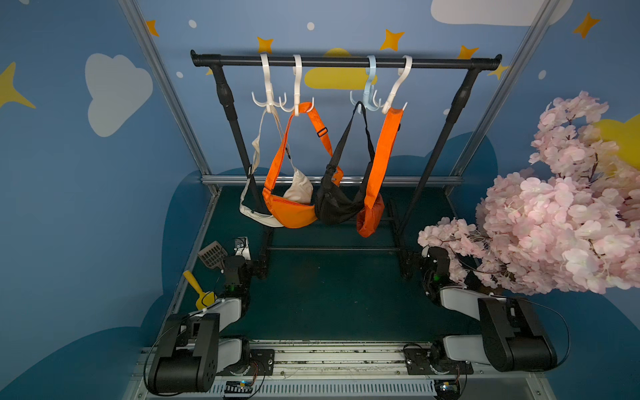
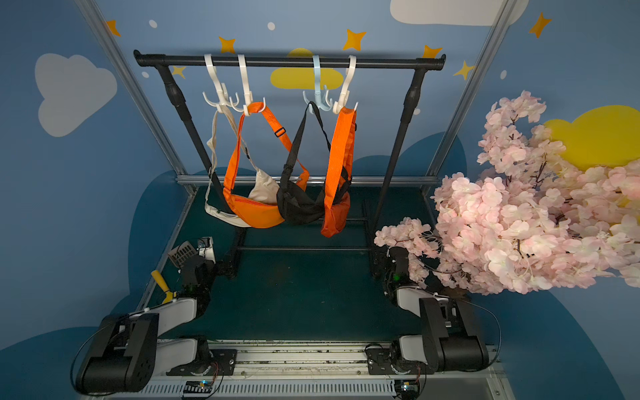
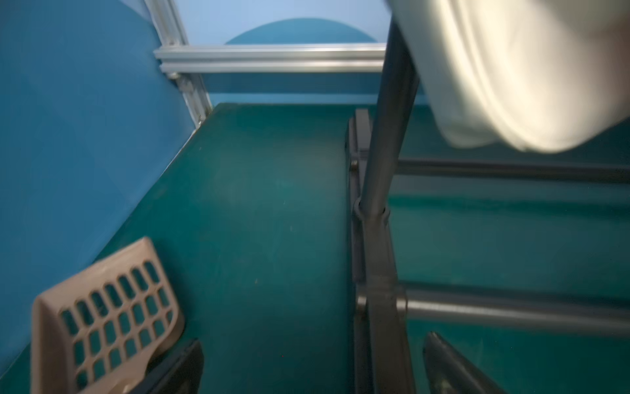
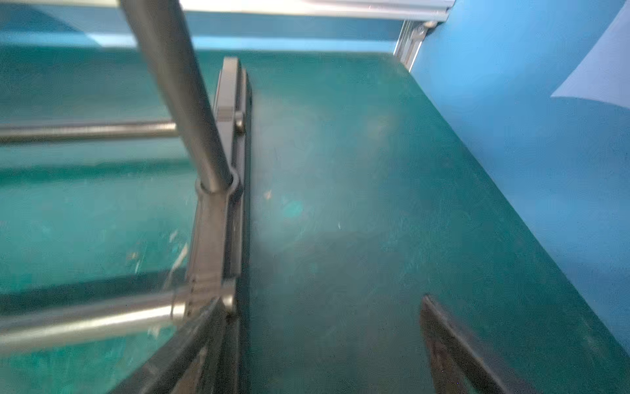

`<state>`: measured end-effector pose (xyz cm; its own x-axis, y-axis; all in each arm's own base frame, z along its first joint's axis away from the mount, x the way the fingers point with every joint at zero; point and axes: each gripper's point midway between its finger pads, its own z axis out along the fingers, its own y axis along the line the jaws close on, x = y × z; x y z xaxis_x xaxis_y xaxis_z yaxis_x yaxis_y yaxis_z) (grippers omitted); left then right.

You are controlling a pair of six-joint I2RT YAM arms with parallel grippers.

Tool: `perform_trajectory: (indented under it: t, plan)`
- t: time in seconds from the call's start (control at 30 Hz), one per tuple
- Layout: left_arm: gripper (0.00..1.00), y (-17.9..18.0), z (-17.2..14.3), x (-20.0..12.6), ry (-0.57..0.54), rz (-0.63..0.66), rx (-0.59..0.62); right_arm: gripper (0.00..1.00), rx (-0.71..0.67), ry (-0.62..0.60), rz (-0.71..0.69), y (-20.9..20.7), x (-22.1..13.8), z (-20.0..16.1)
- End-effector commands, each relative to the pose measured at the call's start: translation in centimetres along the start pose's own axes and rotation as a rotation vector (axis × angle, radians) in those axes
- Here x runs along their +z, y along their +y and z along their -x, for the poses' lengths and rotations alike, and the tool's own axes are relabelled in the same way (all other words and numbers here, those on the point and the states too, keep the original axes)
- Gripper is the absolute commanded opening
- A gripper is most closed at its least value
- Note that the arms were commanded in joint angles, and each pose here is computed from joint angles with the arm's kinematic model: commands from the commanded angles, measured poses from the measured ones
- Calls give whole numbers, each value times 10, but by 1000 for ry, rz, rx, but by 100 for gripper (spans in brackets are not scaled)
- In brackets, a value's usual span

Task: Hang the bag on a hook
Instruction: Reset both arms

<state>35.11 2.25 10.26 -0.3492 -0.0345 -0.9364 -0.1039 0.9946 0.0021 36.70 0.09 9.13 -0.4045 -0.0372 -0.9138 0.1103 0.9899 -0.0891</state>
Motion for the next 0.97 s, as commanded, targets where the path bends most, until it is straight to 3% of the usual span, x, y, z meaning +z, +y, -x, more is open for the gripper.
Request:
perform_trajectory:
  t: [0.0,0.23,0.3,0.37,0.57,0.93]
  plan:
    - [100,-10,20,6,-48,-75,-31,89,10,-84,35,8,11,20]
    - [100,-26,-1,26,-103,-160,1,89,-13,-72,61,15,17,11]
    - [100,-28,-4,33,-41,-166,-1,89,-15,-95,58,15,18,13]
    - [100,-24,-6,38,38,-137,-13,89,-13,-77,59,15,18,12]
    - [99,-13,-5,44,41,-65,-29,89,-11,-75,59,15,19,12]
    - [100,-16,-4,45,44,-64,-20,89,-9,-75,56,14,19,12]
